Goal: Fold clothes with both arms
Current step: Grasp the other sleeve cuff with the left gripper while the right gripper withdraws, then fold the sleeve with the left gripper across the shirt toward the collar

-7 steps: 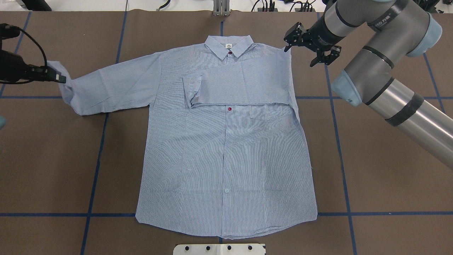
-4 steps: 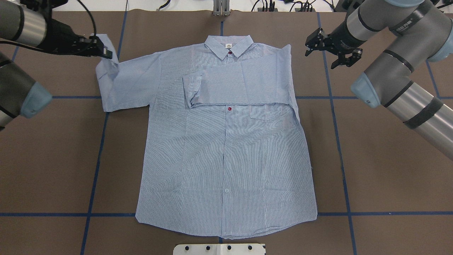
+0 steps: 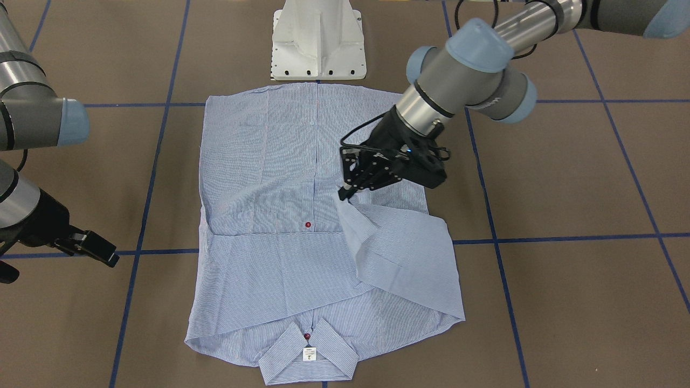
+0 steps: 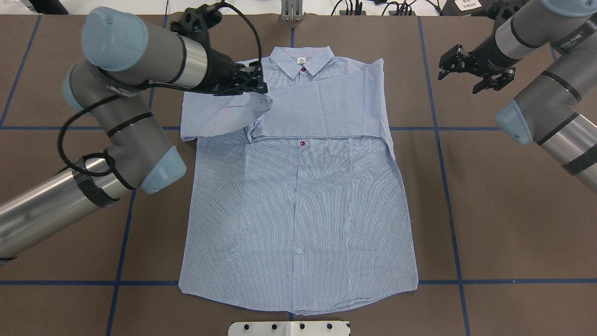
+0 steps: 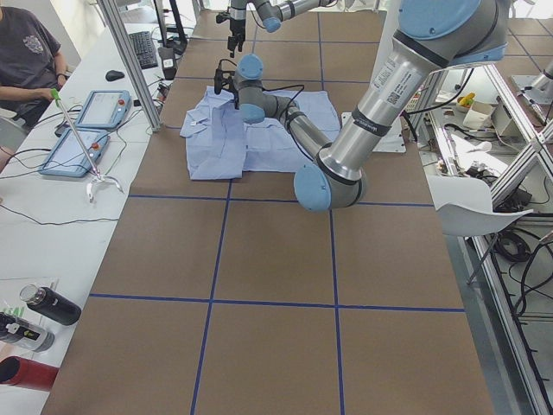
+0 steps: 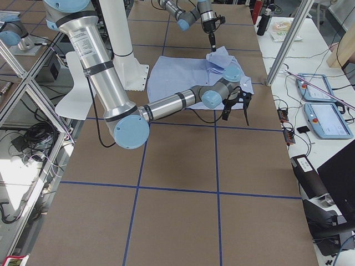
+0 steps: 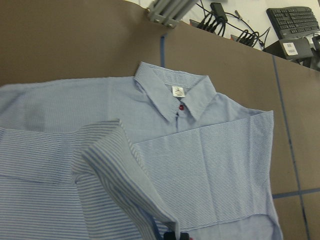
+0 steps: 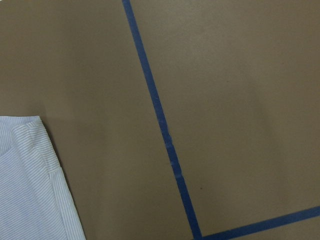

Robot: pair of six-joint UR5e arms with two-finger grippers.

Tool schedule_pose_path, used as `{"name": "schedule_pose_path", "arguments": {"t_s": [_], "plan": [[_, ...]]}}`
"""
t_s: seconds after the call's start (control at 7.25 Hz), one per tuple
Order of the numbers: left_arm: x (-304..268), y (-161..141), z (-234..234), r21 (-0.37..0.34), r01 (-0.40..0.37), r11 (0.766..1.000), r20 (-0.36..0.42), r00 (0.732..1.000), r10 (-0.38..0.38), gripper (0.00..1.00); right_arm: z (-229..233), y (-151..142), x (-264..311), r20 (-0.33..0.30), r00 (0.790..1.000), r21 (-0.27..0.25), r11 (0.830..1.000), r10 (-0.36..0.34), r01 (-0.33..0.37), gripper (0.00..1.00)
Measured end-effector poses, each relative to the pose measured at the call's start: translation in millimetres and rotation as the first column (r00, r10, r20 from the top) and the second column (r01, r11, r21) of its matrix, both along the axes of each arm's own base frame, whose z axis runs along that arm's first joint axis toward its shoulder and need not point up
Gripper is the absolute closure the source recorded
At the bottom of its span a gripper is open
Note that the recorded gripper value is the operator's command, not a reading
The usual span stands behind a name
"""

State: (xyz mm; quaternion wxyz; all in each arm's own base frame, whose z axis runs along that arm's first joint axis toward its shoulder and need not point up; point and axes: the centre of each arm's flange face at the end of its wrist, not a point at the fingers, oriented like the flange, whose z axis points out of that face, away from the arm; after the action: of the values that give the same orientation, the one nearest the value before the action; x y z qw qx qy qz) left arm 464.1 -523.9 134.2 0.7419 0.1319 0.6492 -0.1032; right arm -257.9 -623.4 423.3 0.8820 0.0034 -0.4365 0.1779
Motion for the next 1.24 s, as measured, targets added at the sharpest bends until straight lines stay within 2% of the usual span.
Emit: {"name": "schedule_pose_path", "arguments": {"t_s": [0.41,0.69,0.83,0.97,1.1,1.24], "plan": [[61,44,-50,-0.036,0.032,0.999,-0.055,0.998,-0.034,1.00,16,3,3,-0.016,1.000,-0.010,1.000,-0.004,0.004,0.01],[79,52,-65,-0.043,0.039,0.998,-0.065,0.997,-0.042,1.00,25,2,3,-0.031,0.999,-0.008,1.000,-0.014,0.013,0.01],[90,51,-71,-0.055,0.047,0.997,-0.064,0.997,-0.051,0.96,28,1,3,-0.036,0.999,-0.005,1.000,-0.018,0.018,0.01],[98,48,-75,-0.064,0.052,0.997,-0.061,0.997,-0.056,0.76,30,1,3,-0.039,0.999,-0.006,1.000,-0.020,0.020,0.01],[103,46,-75,-0.070,0.055,0.996,-0.054,0.997,-0.059,0.50,31,1,3,-0.040,0.999,-0.007,1.000,-0.021,0.020,0.01],[108,43,-74,-0.075,0.064,0.995,-0.048,0.997,-0.067,0.49,32,1,3,-0.041,0.999,-0.009,1.000,-0.021,0.020,0.01]]}}
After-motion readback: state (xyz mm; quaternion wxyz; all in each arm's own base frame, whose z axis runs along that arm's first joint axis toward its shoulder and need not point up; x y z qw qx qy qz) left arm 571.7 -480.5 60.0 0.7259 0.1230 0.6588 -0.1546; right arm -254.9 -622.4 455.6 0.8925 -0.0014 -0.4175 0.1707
